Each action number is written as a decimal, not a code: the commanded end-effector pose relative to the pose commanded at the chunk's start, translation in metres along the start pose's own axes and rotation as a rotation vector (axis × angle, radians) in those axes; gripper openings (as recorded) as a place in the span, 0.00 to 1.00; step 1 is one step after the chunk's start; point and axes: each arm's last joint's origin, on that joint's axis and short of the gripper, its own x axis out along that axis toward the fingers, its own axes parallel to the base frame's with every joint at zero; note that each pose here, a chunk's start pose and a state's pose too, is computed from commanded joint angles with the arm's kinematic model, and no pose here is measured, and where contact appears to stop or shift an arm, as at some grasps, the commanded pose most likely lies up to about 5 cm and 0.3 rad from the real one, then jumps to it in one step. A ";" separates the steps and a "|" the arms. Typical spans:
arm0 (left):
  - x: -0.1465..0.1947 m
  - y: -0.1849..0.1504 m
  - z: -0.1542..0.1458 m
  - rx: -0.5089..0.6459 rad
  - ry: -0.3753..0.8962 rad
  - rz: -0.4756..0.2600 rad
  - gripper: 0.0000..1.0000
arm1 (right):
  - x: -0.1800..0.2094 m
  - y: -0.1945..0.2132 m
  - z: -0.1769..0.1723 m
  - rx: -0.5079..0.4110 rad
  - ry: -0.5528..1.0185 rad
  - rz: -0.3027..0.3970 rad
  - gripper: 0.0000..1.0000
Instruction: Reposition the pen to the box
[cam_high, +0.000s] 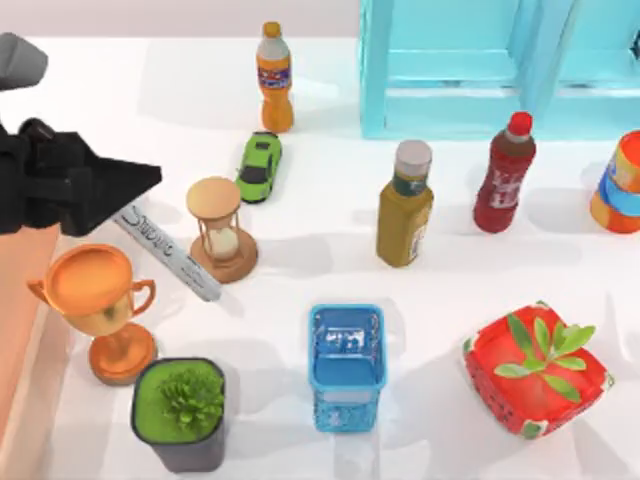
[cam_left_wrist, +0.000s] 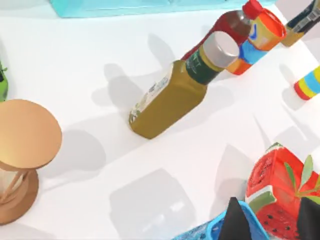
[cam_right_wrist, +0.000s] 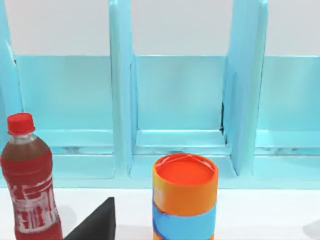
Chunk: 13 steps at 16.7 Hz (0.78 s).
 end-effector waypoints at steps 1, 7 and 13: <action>-0.001 0.000 0.004 0.018 -0.001 0.002 0.00 | 0.000 0.000 0.000 0.000 0.000 0.000 1.00; -0.022 0.002 0.050 0.289 -0.007 0.063 0.00 | 0.000 0.000 0.000 0.000 0.000 0.000 1.00; -0.064 0.034 0.073 0.560 0.054 0.216 0.00 | 0.000 0.000 0.000 0.000 0.000 0.000 1.00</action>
